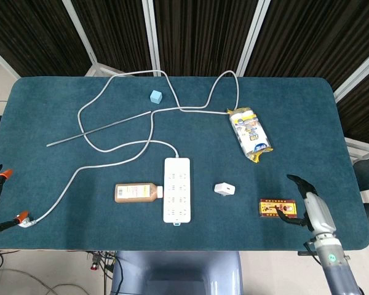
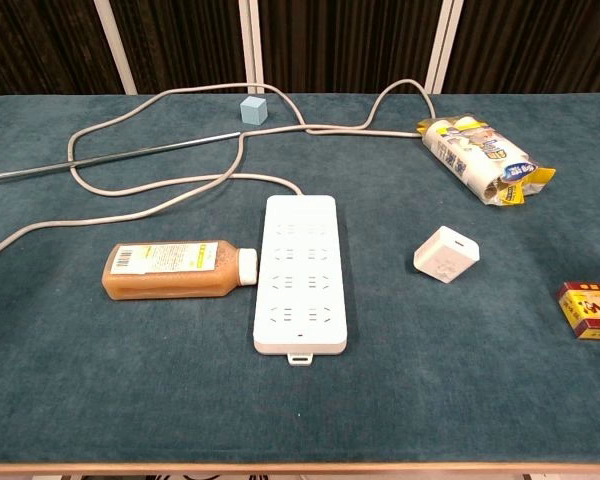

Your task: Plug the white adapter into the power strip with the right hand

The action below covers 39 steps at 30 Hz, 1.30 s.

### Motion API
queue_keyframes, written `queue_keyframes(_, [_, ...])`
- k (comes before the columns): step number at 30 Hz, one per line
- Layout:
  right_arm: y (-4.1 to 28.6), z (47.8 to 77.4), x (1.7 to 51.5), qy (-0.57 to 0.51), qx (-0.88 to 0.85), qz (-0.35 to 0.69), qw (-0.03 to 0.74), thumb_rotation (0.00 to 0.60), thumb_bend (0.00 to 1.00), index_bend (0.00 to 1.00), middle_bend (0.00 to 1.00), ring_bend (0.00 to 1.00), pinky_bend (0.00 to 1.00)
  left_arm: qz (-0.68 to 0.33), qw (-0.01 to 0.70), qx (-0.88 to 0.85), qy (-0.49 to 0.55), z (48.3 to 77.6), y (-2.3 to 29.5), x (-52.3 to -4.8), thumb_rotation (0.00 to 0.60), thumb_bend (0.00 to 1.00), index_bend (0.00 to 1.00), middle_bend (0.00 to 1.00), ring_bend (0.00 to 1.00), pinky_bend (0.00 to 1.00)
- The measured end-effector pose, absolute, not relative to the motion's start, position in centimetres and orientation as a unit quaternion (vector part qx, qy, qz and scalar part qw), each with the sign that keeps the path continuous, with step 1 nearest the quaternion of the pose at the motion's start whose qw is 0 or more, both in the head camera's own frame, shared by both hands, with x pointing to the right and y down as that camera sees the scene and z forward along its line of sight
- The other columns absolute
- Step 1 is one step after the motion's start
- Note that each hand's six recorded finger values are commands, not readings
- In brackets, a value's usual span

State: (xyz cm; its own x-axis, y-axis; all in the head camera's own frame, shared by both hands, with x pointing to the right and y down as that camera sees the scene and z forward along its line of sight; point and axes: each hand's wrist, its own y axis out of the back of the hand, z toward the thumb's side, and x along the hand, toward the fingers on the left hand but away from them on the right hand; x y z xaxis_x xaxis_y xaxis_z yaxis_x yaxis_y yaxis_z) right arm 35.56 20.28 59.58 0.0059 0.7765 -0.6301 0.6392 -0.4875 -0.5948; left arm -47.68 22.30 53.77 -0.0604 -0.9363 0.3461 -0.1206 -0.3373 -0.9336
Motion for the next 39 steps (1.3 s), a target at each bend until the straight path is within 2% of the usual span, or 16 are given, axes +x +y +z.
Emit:
queue_keyframes(8, [17.4,60.8,32.2,-0.462,-0.712,0.524,0.067,0.6,0.33,0.12,0.13,0.09,0.02,-0.577,0.351,-0.587,0.447,54.0,22.2,-47.8,0.6,0.09,0.13,0.0,0.0,0.0])
queue_keyframes(15, [17.4,62.5,27.5,-0.421,-0.731,0.531,0.082,0.6,0.33,0.13,0.13,0.09,0.02,-0.582,0.346,-0.586,0.446,54.1,22.2,-48.0,0.6,0.09,0.13,0.0,0.0,0.0])
queue_keyframes(20, [18.1,64.1,24.9,-0.412,-0.738,0.528,0.082,0.6,0.33,0.18,0.15,0.11,0.03,-0.584,0.344,-0.587,0.443,54.2,22.2,-48.0,0.6,0.09,0.13,0.0,0.0,0.0])
queue_keyframes(28, [17.9,67.0,24.1,-0.426,-0.723,0.536,0.092,0.6,0.33,0.24,0.21,0.15,0.04,-0.587,0.341,-0.585,0.444,54.2,22.1,-48.2,0.6,0.09,0.13,0.0,0.0,0.0])
queue_keyframes(39, [18.1,69.4,23.6,-0.436,-0.711,0.544,0.092,0.6,0.33,0.33,0.3,0.22,0.06,-0.59,0.34,-0.583,0.443,54.3,22.0,-48.2,0.6,0.09,0.13,0.0,0.0,0.0])
